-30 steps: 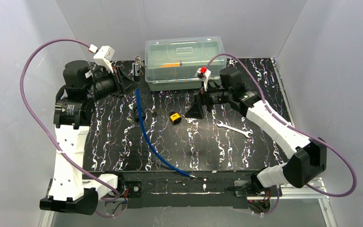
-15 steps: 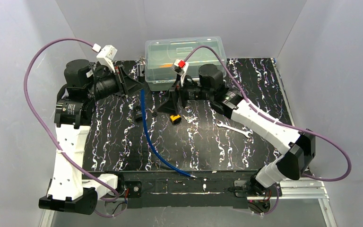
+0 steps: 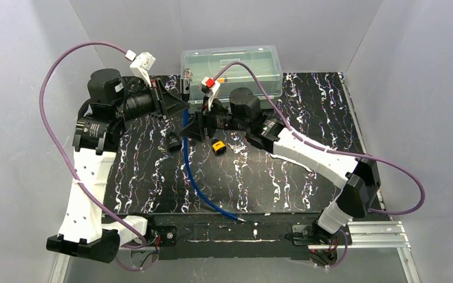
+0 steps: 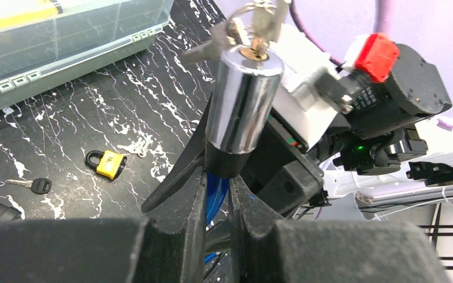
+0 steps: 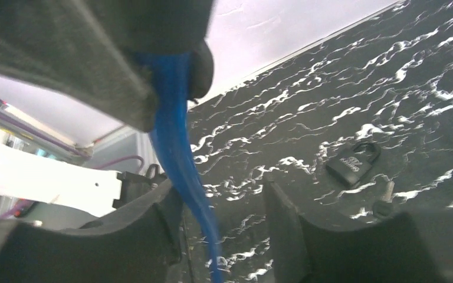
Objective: Lock with the key
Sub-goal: Pick up the lock from the center of the board.
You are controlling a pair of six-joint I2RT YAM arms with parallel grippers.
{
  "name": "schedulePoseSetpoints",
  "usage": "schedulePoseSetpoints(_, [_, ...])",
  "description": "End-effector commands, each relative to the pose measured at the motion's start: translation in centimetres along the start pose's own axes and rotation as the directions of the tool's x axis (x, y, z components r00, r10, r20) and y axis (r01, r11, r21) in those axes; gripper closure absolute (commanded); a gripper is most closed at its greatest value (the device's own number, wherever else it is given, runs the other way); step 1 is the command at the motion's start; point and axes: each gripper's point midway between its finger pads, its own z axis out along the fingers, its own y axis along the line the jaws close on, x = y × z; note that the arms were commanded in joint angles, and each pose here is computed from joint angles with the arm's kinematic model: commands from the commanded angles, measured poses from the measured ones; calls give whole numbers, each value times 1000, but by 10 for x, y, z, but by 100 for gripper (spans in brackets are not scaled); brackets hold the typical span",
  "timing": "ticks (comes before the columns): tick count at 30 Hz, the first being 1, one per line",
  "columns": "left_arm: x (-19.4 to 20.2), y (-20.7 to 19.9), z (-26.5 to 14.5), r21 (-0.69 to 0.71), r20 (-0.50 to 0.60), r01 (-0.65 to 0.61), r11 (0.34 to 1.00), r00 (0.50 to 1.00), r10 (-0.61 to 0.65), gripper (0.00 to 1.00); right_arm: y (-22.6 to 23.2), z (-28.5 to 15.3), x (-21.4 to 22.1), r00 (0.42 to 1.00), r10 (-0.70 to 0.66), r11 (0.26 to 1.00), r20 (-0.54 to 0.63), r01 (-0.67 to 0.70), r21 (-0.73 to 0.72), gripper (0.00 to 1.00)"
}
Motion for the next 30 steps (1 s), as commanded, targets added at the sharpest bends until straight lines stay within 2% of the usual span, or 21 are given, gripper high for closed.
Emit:
schedulePoseSetpoints(1, [-13, -24, -6, 72, 38, -32, 997, 999, 29, 100, 10, 7, -37, 991, 53, 998, 122, -50, -23, 58])
schedulePoseSetpoints(4, [-14, -22, -5, 61, 38, -35, 997, 999, 33, 99, 13, 3, -42, 987, 90, 996, 136, -87, -26, 92])
schedulePoseSetpoints(5, [-14, -21, -5, 55, 35, -35, 998, 999, 33, 95, 12, 0, -45, 984, 103, 995, 145, -101, -22, 99])
schedulePoseSetpoints(9, [-26, -17, -12, -13, 56, -79, 997, 995, 79, 41, 3, -21, -72, 962, 177, 984, 209, -176, -21, 99])
schedulePoseSetpoints(11, [-34, -16, -18, -45, 82, -112, 993, 990, 115, 26, -1, -34, -88, 949, 193, 981, 248, -192, -27, 99])
schedulePoseSetpoints(13, [-38, -14, -23, -61, 103, -126, 990, 986, 132, 17, -1, -50, -105, 937, 194, 981, 291, -191, -38, 99])
schedulePoseSetpoints(19, [-3, -6, -10, 28, 43, -83, 996, 996, 82, 8, 10, -92, -153, 898, 183, 983, 399, -167, -74, 99])
schedulePoseSetpoints(24, [22, -4, 8, 129, 4, -7, 992, 1000, 6, 11, 20, -106, -169, 886, 180, 984, 426, -155, -93, 99])
schedulePoseSetpoints(30, [29, -18, 20, 197, 3, -40, 980, 999, 40, 18, 24, -110, -171, 883, 191, 981, 429, -162, -105, 99])
